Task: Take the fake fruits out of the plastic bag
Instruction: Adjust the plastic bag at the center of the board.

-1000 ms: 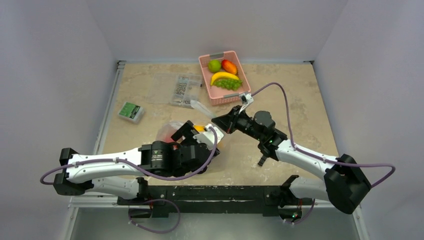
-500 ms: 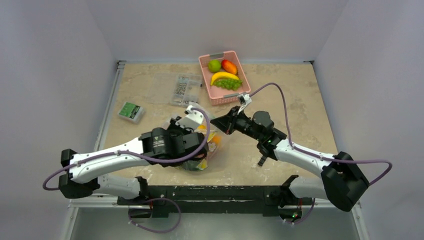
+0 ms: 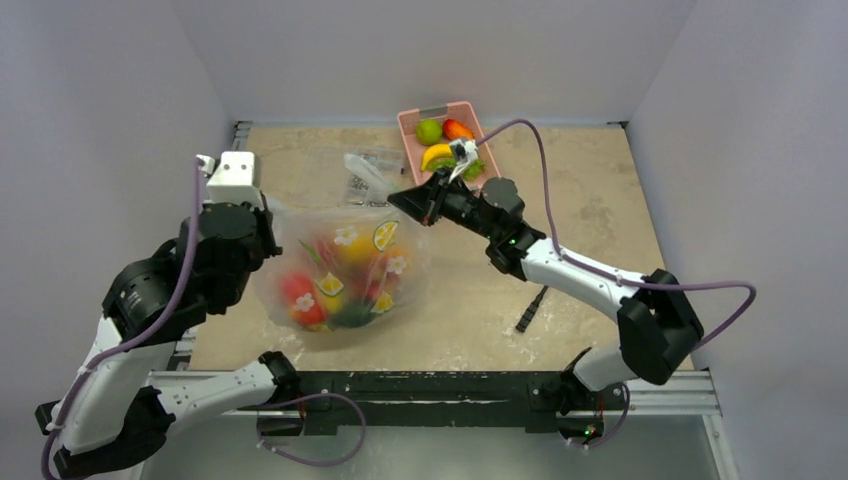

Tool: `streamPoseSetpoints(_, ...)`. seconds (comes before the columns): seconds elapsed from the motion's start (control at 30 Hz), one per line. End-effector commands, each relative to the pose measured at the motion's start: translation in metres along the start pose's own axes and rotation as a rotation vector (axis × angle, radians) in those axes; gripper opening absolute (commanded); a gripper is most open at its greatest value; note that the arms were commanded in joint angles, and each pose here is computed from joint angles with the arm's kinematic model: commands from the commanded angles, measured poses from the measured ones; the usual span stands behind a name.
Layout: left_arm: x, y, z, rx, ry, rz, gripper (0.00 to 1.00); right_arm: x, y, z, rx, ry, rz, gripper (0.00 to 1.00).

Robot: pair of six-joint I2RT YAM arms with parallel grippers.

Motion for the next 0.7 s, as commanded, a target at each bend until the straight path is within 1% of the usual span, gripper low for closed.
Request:
streamPoseSetpoints(0.0,0.017,-0.017,0.025,0.063,0.036,-0.031,0.00,0.037,0.030,0.008,0.036,-0.021,-0.078,0.00)
streamPoseSetpoints(0.07,0.013,-0.022,0.027,0.037,0.025,-0.007,0.00,0.047,0.047,0.009,0.060,-0.024,-0.082,0.00)
streamPoseSetpoints(0.17,-0.002,-0.026,0.025,-0.052,-0.011,0.059,0.00,0.057,0.069,0.009,0.090,-0.027,-0.091,0.00)
streamPoseSetpoints(0.23,-0.019,-0.030,0.023,-0.132,-0.061,0.124,0.00,0.052,0.079,0.002,0.079,-0.014,-0.060,0.00)
streamPoseSetpoints(0.33,-0.056,-0.027,0.012,-0.239,-0.166,0.232,0.00,0.034,0.086,-0.011,0.022,0.036,0.025,0.02)
streamPoseSetpoints(0.43,-0.085,-0.022,-0.005,-0.411,-0.262,0.283,0.00,0.016,0.083,-0.022,-0.094,0.039,0.124,0.13)
streamPoseSetpoints(0.47,-0.092,-0.022,-0.009,-0.471,-0.282,0.286,0.00,0.014,0.080,-0.022,-0.145,0.014,0.141,0.18)
streamPoseSetpoints(0.5,-0.096,-0.020,-0.014,-0.517,-0.296,0.288,0.00,0.010,0.076,-0.023,-0.198,-0.007,0.163,0.26)
streamPoseSetpoints(0.53,-0.100,-0.019,-0.015,-0.536,-0.308,0.290,0.00,0.008,0.073,-0.024,-0.245,-0.033,0.188,0.31)
streamPoseSetpoints(0.63,-0.104,-0.020,-0.017,-0.551,-0.315,0.309,0.00,0.008,0.061,-0.023,-0.338,-0.087,0.240,0.38)
streamPoseSetpoints(0.67,-0.104,-0.019,-0.019,-0.559,-0.318,0.318,0.00,0.006,0.055,-0.022,-0.381,-0.096,0.263,0.42)
Point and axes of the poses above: each gripper's point midway between its finger pads, its own y axis out along the fingers, its own z axis along the line the jaws close on, x = y × z, the point moved 10 cm from there along -y, back along the fingers, and after that the axes turned 4 degrees about -y, right-handed, at the moved point
